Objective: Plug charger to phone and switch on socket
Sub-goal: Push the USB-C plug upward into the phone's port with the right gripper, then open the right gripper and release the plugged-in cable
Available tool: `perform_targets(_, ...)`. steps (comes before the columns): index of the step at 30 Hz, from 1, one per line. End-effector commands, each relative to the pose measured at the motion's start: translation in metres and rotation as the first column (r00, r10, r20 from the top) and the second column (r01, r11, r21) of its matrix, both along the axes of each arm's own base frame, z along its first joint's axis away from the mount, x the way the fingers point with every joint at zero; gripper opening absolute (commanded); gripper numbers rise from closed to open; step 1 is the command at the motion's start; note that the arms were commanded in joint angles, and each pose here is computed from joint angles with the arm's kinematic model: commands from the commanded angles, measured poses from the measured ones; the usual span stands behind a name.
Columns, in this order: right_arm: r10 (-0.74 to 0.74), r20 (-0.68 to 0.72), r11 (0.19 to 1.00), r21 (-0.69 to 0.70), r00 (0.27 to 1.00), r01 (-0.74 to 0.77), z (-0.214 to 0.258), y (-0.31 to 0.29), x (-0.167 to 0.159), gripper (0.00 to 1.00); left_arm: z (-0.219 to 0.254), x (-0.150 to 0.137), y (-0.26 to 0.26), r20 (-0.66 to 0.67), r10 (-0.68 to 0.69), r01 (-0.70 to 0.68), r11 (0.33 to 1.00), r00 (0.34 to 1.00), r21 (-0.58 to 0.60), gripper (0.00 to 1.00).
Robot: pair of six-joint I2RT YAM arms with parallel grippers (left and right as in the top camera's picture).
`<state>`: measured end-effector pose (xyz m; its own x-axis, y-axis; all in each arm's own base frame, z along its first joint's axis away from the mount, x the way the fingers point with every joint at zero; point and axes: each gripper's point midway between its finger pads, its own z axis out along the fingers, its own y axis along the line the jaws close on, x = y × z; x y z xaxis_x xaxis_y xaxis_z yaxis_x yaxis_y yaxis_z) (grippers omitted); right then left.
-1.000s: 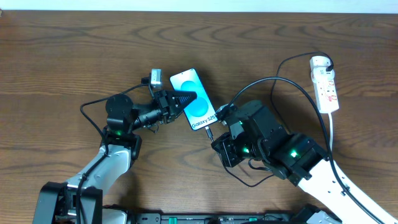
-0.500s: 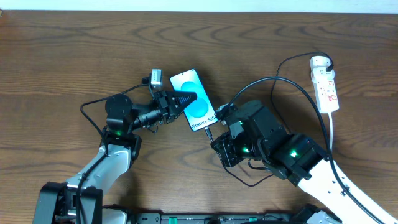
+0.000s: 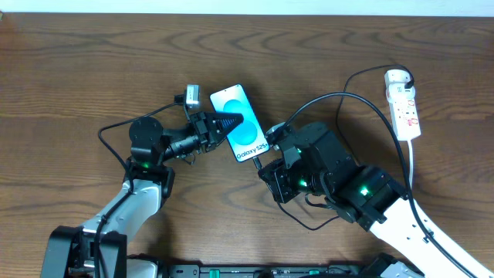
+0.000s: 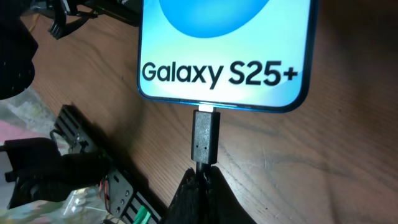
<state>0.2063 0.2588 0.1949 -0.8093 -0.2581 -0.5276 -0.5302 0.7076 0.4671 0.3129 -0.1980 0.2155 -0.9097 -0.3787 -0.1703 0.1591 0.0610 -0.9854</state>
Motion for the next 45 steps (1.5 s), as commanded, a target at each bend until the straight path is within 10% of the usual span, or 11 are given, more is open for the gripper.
perform_targets(1,-0.035,0.048,0.999,0.000,0.998,0.035,0.006,-0.002,0.009,0.01,0.012,-0.013,-0.007,0.087,-0.091,0.090,0.996,0.992,0.015,0.07)
perform_targets(28,-0.068,0.187,0.993,0.111,0.980,0.048,0.038,0.015,0.034,0.02,0.024,-0.026,-0.010,0.180,-0.159,0.158,0.987,0.971,0.020,0.07)
perform_targets(45,-0.028,0.289,0.998,0.055,0.957,0.013,0.064,-0.012,0.015,0.35,0.022,-0.013,-0.007,0.184,-0.088,0.085,0.996,0.979,0.021,0.07)
